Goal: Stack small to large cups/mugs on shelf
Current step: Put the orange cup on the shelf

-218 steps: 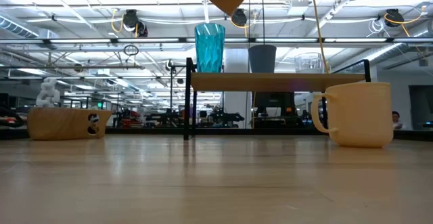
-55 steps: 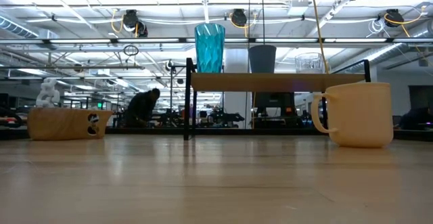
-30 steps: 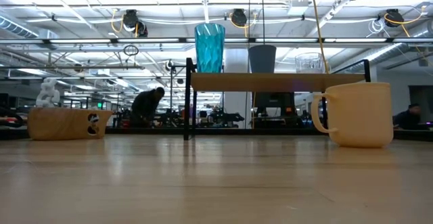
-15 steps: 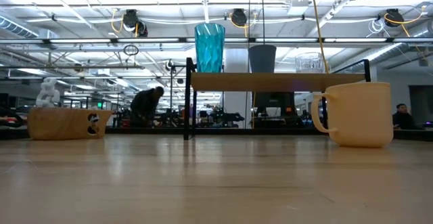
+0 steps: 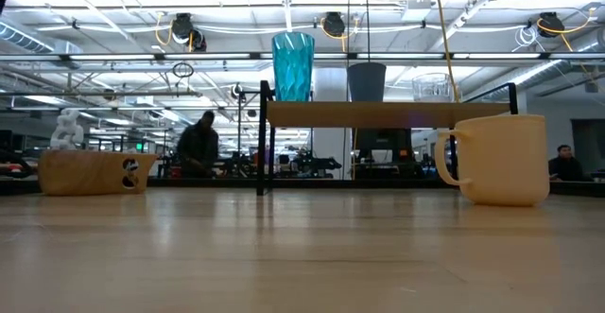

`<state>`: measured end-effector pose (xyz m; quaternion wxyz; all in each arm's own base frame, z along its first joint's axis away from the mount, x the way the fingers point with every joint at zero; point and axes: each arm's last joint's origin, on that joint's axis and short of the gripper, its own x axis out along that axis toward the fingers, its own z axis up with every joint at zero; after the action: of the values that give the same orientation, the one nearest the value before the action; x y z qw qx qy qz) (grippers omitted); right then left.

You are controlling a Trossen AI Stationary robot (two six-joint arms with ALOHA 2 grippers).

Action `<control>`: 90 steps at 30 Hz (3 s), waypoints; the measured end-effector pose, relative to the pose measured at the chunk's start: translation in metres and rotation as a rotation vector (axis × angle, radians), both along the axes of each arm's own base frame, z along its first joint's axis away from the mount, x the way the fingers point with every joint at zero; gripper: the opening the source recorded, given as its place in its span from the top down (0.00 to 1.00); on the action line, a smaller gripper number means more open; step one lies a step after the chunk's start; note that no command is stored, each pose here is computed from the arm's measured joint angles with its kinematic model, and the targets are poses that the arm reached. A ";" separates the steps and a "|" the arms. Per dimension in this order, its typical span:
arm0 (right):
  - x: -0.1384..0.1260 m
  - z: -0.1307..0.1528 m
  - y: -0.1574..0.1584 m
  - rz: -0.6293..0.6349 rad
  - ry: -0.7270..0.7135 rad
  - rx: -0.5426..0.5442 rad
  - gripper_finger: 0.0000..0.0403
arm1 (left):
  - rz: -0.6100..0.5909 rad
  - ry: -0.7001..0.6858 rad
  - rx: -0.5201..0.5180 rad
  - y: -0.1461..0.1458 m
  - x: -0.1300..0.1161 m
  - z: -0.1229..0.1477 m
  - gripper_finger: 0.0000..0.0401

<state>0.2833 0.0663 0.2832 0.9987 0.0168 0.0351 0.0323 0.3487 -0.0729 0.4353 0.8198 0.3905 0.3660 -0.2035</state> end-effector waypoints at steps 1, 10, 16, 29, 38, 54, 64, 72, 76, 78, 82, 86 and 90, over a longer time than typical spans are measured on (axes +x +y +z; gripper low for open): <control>0.000 0.000 0.000 -0.001 0.000 0.001 0.25 | -0.009 0.003 -0.002 0.000 0.000 0.000 0.72; 0.000 0.002 -0.002 -0.006 -0.012 0.008 0.18 | -0.053 0.029 0.011 -0.001 -0.002 -0.002 0.97; 0.000 -0.001 -0.002 -0.009 0.008 -0.015 0.02 | -0.028 0.042 0.011 0.001 -0.003 -0.003 0.99; -0.019 0.000 0.014 -0.109 0.101 -0.094 0.03 | -0.006 0.152 0.024 0.011 -0.010 -0.009 0.99; -0.026 -0.009 0.025 -0.223 0.173 -0.142 0.03 | 0.087 0.193 0.028 0.037 -0.010 -0.011 1.00; -0.037 -0.038 0.027 -0.266 0.117 -0.137 0.03 | 0.389 0.176 -0.016 0.111 -0.009 -0.010 1.00; -0.039 -0.043 0.026 -0.264 0.105 -0.131 0.03 | 0.465 0.221 -0.047 0.151 -0.020 -0.012 0.99; -0.039 -0.043 0.026 -0.262 0.105 -0.131 0.03 | 0.456 0.232 -0.072 0.158 -0.019 -0.015 0.99; -0.039 -0.043 0.026 -0.260 0.105 -0.130 0.03 | 0.456 0.273 -0.059 0.159 -0.012 -0.024 0.99; -0.039 -0.043 0.026 -0.259 0.105 -0.131 0.03 | 0.456 0.283 -0.044 0.160 -0.009 -0.028 0.99; -0.040 -0.043 0.028 -0.252 0.105 -0.135 0.03 | 0.453 0.304 -0.036 0.161 -0.002 -0.036 0.98; -0.041 -0.043 0.031 -0.241 0.105 -0.136 0.03 | 0.446 0.329 -0.023 0.162 0.004 -0.043 0.99; -0.041 -0.043 0.031 -0.237 0.105 -0.139 0.03 | 0.461 0.354 0.001 0.165 0.008 -0.050 0.97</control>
<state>0.2422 0.0977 0.2403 0.9911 -0.0467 0.0873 -0.0893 0.3571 0.0926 0.3855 0.7675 0.2559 0.5827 -0.0767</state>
